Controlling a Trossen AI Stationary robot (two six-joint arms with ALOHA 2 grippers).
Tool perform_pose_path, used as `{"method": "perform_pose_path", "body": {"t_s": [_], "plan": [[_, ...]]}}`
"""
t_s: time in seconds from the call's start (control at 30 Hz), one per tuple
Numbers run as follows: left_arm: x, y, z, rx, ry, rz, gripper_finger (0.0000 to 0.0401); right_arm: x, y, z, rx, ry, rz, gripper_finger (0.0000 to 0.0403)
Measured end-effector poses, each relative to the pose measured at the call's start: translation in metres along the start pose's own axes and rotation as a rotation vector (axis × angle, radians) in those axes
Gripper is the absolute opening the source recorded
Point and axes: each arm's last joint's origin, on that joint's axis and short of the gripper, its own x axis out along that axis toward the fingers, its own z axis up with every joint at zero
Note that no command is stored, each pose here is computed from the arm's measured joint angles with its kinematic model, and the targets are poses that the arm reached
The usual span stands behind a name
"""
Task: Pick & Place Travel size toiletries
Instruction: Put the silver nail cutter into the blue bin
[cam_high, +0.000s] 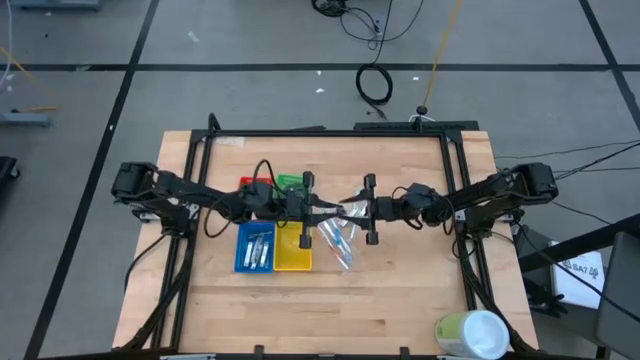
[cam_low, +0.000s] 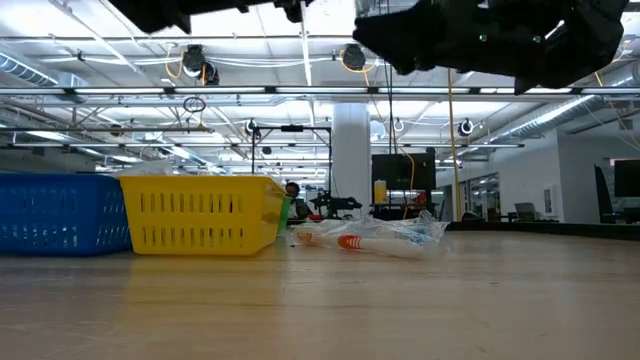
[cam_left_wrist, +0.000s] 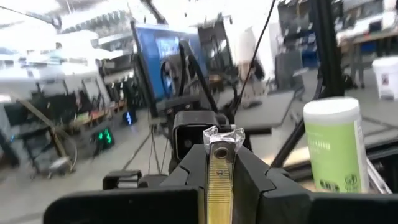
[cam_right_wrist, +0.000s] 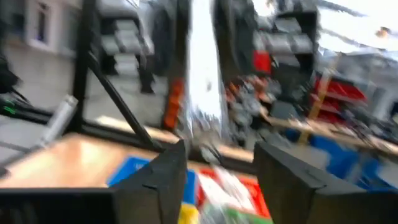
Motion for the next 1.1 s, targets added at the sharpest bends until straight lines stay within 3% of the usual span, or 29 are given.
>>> {"method": "perform_pose_path", "body": {"t_s": [0.27, 0.47, 0.67, 0.83, 0.97, 1.1], "plan": [[-0.039, 0.003, 0.018, -0.080, 0.224, 0.038, 0.0028, -0.020, -0.008, 0.011, 0.026, 0.253, -0.150, 0.0236], [-0.088, -0.012, -0.001, -0.147, 0.305, 0.126, 0.0028, -0.041, -0.012, 0.026, 0.074, 0.357, -0.210, 0.0234], [-0.139, -0.032, -0.025, -0.324, 0.346, 0.209, 0.0028, -0.054, -0.013, 0.032, 0.121, 0.414, -0.211, 0.0216], [-0.164, -0.051, -0.036, -0.518, 0.369, 0.178, 0.0028, -0.054, -0.013, 0.030, 0.133, 0.426, -0.212, 0.0205], [-0.178, -0.066, -0.048, -0.648, 0.519, 0.157, 0.0028, -0.054, -0.014, 0.029, 0.133, 0.429, -0.217, 0.0201], [-0.186, -0.075, -0.058, -0.756, 0.641, 0.206, 0.0030, -0.054, -0.014, 0.029, 0.133, 0.429, -0.218, 0.0200]]}}
